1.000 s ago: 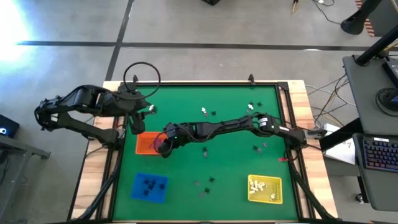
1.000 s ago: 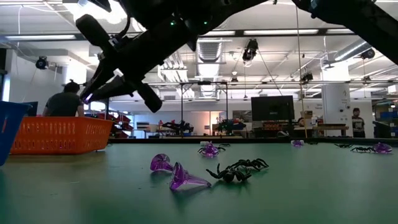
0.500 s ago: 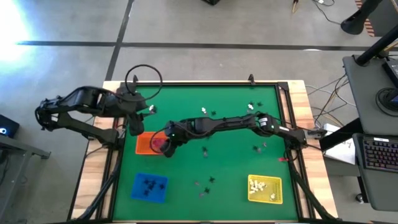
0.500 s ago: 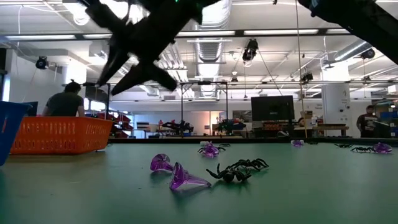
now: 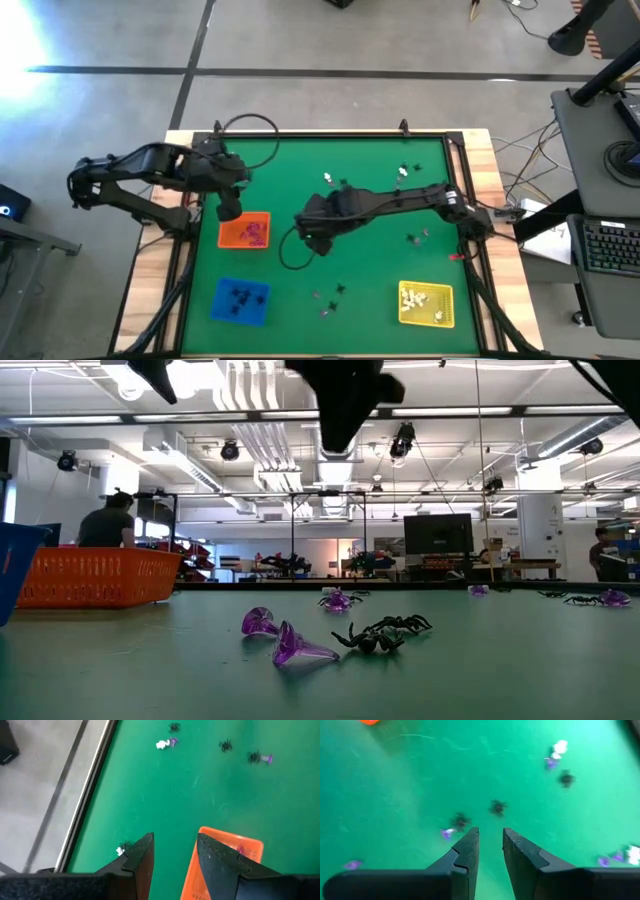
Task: Sort Halloween decoration
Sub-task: Put the black spider toy into the blue bin
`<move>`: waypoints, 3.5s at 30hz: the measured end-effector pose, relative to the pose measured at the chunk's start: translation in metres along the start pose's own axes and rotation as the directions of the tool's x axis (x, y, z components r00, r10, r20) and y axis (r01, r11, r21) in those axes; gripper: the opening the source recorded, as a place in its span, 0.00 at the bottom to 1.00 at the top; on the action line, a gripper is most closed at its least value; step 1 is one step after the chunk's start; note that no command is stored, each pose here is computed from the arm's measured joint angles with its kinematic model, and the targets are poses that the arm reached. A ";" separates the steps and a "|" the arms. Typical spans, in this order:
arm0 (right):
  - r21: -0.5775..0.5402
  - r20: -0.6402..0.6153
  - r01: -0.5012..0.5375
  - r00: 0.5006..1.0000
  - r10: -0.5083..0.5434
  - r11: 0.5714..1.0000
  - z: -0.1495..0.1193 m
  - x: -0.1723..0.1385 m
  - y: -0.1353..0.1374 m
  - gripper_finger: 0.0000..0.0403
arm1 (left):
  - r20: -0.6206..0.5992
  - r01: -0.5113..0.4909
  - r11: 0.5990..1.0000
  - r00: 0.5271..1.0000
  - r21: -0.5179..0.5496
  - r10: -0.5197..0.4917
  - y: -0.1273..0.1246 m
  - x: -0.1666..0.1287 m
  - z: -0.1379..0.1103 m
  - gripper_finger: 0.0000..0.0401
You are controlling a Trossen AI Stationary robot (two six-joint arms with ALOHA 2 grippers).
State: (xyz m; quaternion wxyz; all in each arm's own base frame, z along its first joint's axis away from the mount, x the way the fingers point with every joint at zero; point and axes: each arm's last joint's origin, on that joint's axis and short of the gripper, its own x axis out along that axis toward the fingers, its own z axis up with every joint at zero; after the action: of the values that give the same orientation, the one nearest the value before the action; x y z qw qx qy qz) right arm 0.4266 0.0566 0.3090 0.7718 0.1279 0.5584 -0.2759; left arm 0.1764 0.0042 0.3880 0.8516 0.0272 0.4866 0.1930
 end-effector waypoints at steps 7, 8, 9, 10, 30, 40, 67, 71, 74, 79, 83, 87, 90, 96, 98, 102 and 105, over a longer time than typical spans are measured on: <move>0.024 0.047 0.024 0.999 -0.026 0.999 -0.010 -0.029 -0.017 0.19 | -0.043 -0.091 0.991 0.995 0.098 0.095 -0.007 0.019 0.011 0.33; 0.021 0.046 0.026 0.999 -0.027 0.999 -0.011 -0.030 -0.019 0.19 | -0.041 -0.115 0.988 0.992 0.102 0.119 -0.007 0.020 0.012 0.33; 0.015 0.045 0.029 0.999 -0.030 0.999 -0.013 -0.031 -0.021 0.19 | -0.041 -0.140 0.984 0.989 0.106 0.145 -0.007 0.021 0.013 0.33; 0.006 0.044 0.033 0.998 -0.033 0.999 -0.015 -0.033 -0.023 0.19 | -0.041 -0.161 0.981 0.985 0.108 0.166 -0.007 0.022 0.014 0.33; 0.028 0.132 0.030 0.991 -0.034 0.999 -0.070 -0.051 -0.132 0.17 | -0.046 -0.327 0.942 0.945 -0.079 0.325 0.035 0.014 0.006 0.33; 0.375 0.164 0.064 0.977 -0.134 0.925 -0.088 -0.002 -0.214 0.17 | -0.067 -0.353 0.923 0.936 -0.153 0.347 0.044 0.017 0.006 0.33; 0.707 -0.242 0.258 0.963 -0.117 0.658 -0.109 0.127 -0.335 0.29 | -0.074 -0.344 0.937 0.938 -0.060 0.339 0.044 0.017 0.006 0.33; 0.681 -0.302 0.291 0.948 -0.104 0.672 -0.105 0.146 -0.335 0.31 | -0.074 -0.343 0.939 0.938 -0.041 0.339 0.044 0.017 0.006 0.33; 0.666 -0.341 0.318 0.934 -0.104 0.675 -0.105 0.157 -0.335 0.32 | -0.074 -0.342 0.939 0.938 -0.040 0.339 0.044 0.017 0.006 0.33; 0.646 -0.371 0.355 0.920 -0.129 0.676 -0.104 0.164 -0.336 0.34 | -0.074 -0.342 0.939 0.938 -0.040 0.339 0.044 0.017 0.006 0.33; 0.640 -0.388 0.382 0.910 -0.149 0.667 -0.105 0.166 -0.339 0.34 | -0.074 -0.342 0.939 0.938 -0.040 0.339 0.044 0.017 0.006 0.33; 0.651 -0.402 0.389 0.905 -0.139 0.652 -0.108 0.169 -0.346 0.34 | -0.074 -0.342 0.939 0.938 -0.040 0.339 0.044 0.017 0.006 0.33; 0.658 -0.412 0.395 0.901 -0.132 0.641 -0.110 0.172 -0.350 0.34 | -0.074 -0.342 0.939 0.938 -0.040 0.339 0.044 0.017 0.006 0.33; 0.687 -0.415 0.364 0.907 -0.071 0.629 -0.112 0.180 -0.358 0.34 | -0.074 -0.342 0.939 0.938 -0.039 0.339 0.044 0.017 0.006 0.33; 0.684 -0.422 0.363 0.904 -0.063 0.633 -0.113 0.183 -0.360 0.34 | -0.074 -0.342 0.939 0.938 -0.039 0.339 0.044 0.017 0.006 0.33; 0.675 -0.434 0.368 0.899 -0.060 0.640 -0.114 0.187 -0.360 0.34 | -0.073 -0.342 0.939 0.938 -0.040 0.339 0.044 0.017 0.005 0.33; 0.674 -0.427 0.363 0.902 -0.061 0.643 -0.113 0.186 -0.360 0.32 | -0.074 -0.342 0.939 0.938 -0.040 0.339 0.044 0.017 0.005 0.33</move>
State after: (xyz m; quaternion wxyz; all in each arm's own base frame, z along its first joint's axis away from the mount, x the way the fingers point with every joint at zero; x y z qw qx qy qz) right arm 0.1740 -0.2318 0.1365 0.4958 0.4108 0.5425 -0.5396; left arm 0.1753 0.0518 0.3874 0.7894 0.0825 0.4971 0.3507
